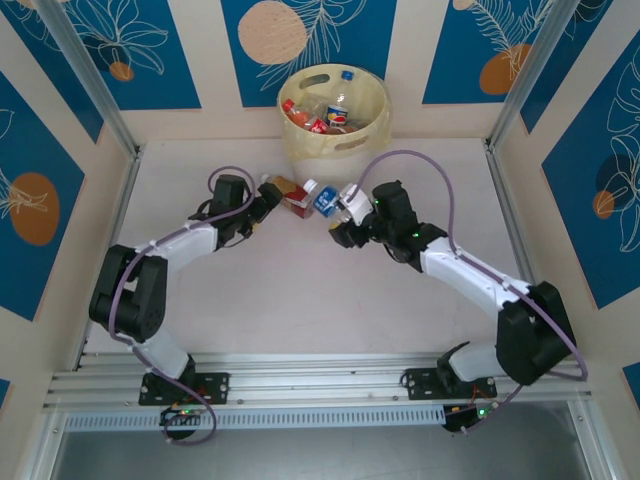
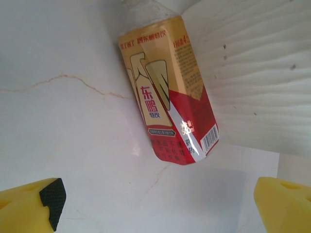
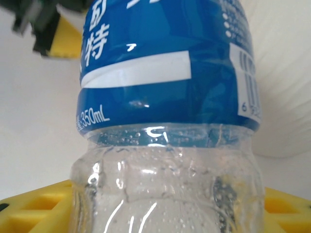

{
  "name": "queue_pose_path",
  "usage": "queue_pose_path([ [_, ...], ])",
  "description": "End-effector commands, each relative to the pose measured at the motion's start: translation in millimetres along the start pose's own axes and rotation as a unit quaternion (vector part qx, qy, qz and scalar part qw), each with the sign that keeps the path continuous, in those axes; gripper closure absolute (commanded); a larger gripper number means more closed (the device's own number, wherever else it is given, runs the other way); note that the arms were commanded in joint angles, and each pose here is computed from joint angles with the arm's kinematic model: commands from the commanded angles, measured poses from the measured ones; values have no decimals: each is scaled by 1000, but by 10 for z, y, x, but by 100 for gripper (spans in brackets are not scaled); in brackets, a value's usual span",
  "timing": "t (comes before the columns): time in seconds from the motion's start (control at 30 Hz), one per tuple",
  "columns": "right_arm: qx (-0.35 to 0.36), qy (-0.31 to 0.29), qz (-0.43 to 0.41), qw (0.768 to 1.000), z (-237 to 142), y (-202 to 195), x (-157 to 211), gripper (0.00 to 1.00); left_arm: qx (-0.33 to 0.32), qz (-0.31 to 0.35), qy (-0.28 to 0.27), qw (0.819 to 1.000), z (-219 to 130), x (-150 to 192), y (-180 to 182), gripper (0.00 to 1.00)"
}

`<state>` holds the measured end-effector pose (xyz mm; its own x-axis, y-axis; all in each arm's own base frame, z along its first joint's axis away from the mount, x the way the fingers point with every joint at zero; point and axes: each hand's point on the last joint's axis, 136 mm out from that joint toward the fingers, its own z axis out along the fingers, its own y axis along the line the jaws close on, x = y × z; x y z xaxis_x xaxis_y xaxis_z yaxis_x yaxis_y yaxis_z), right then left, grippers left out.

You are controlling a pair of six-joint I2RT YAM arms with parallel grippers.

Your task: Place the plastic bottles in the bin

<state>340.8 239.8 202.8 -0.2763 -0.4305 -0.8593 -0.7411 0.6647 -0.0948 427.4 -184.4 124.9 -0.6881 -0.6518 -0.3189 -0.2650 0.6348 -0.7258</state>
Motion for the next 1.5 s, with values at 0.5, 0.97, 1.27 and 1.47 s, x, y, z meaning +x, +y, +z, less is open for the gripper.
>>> queue_pose_path([
  [0.5,-30,-199,64,977,-690,-453,-1233,58,1,5,-55,998,-197,-92,14,0],
  [0.97,-4,-196,171,965,-284,-1361,-2085,56,-2,-2,-57,998,-225,-154,76,0],
  [1.27,29,-121,332,935,382,-1821,-2082,48,-11,-8,-60,998,-228,-193,180,0],
  [1.47,31,-121,378,917,719,-1897,-2125,19,-13,-10,-59,998,-226,-205,212,0],
])
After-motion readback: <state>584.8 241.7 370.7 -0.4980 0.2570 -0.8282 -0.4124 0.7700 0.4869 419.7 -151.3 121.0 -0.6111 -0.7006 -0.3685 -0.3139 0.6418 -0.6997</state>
